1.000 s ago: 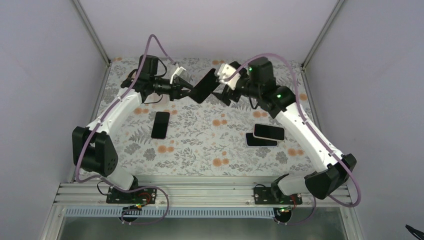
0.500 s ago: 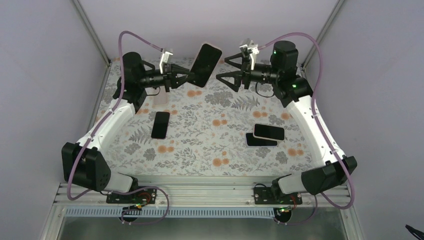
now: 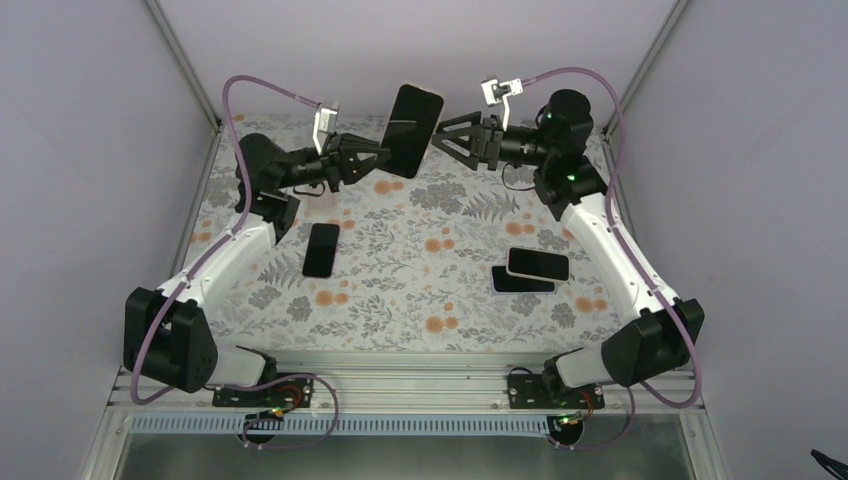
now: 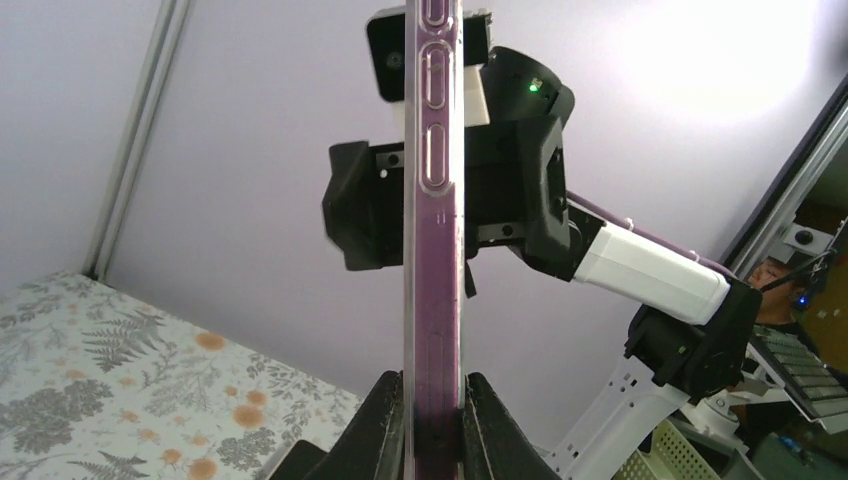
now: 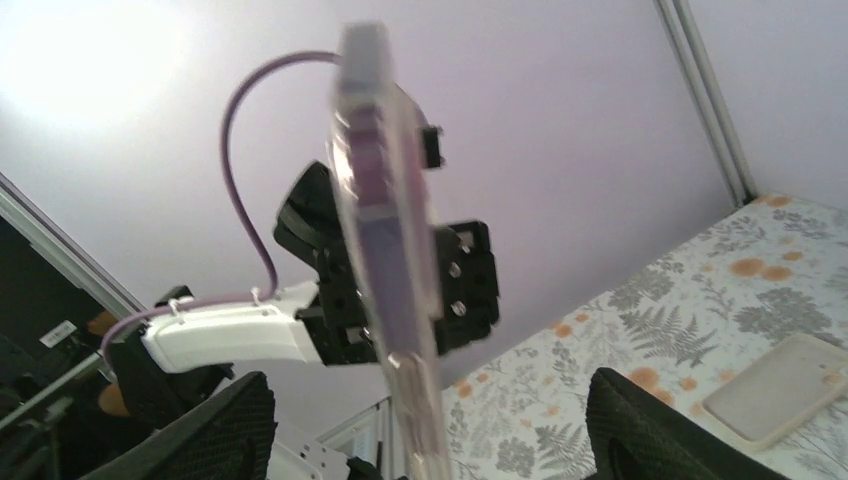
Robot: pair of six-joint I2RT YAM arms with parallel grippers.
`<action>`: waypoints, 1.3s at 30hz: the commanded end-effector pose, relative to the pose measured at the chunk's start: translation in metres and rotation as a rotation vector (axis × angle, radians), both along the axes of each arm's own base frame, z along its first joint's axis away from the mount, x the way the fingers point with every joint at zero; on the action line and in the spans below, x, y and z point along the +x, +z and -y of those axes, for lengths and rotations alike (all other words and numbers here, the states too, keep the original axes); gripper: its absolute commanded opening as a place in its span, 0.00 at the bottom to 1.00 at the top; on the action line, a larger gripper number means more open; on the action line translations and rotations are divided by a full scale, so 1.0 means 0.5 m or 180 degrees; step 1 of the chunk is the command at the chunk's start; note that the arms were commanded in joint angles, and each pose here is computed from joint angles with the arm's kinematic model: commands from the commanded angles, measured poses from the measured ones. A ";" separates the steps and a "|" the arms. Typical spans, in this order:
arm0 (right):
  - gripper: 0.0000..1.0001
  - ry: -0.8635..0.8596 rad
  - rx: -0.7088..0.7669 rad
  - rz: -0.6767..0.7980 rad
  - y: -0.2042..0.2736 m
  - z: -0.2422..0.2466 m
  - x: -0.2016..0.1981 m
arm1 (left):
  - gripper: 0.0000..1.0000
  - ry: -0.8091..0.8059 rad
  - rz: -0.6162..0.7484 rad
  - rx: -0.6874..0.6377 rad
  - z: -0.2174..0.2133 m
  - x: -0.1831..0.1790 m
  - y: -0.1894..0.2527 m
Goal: Take the phone out of the phone case
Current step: Adjust the phone.
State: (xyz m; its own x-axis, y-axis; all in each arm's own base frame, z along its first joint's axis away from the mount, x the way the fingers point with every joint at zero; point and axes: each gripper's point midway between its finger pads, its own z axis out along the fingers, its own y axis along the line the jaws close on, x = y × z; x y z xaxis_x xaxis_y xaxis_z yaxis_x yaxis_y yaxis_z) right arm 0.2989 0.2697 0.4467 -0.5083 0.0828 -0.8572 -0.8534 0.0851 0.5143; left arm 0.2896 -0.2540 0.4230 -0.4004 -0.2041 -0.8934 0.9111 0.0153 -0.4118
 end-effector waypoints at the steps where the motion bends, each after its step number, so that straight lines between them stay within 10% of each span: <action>1: 0.71 0.0089 0.0176 -0.0088 0.025 -0.023 0.000 | 0.02 0.0088 0.0108 -0.0254 -0.008 -0.013 0.026; 17: 0.27 0.0142 0.0222 -0.0255 0.020 -0.058 0.012 | 0.02 0.0132 0.0027 -0.0248 -0.006 -0.009 0.011; 29: 0.28 0.0121 0.0226 -0.0279 0.022 -0.061 0.020 | 0.02 0.0097 0.0056 -0.0172 0.004 -0.013 0.000; 39: 0.04 0.0078 0.0223 -0.0231 0.028 -0.051 0.021 | 0.12 0.0047 0.0149 0.0181 0.017 -0.002 -0.027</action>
State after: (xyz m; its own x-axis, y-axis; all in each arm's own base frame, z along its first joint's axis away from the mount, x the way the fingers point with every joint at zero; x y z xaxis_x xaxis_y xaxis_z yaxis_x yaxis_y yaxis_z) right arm 0.3143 0.2975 0.4440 -0.5843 0.1109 -0.8039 -0.8055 0.0406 0.5911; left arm 0.2926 -0.2617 0.3994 -0.4894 -0.2077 -0.8470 0.8627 0.0265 -0.5050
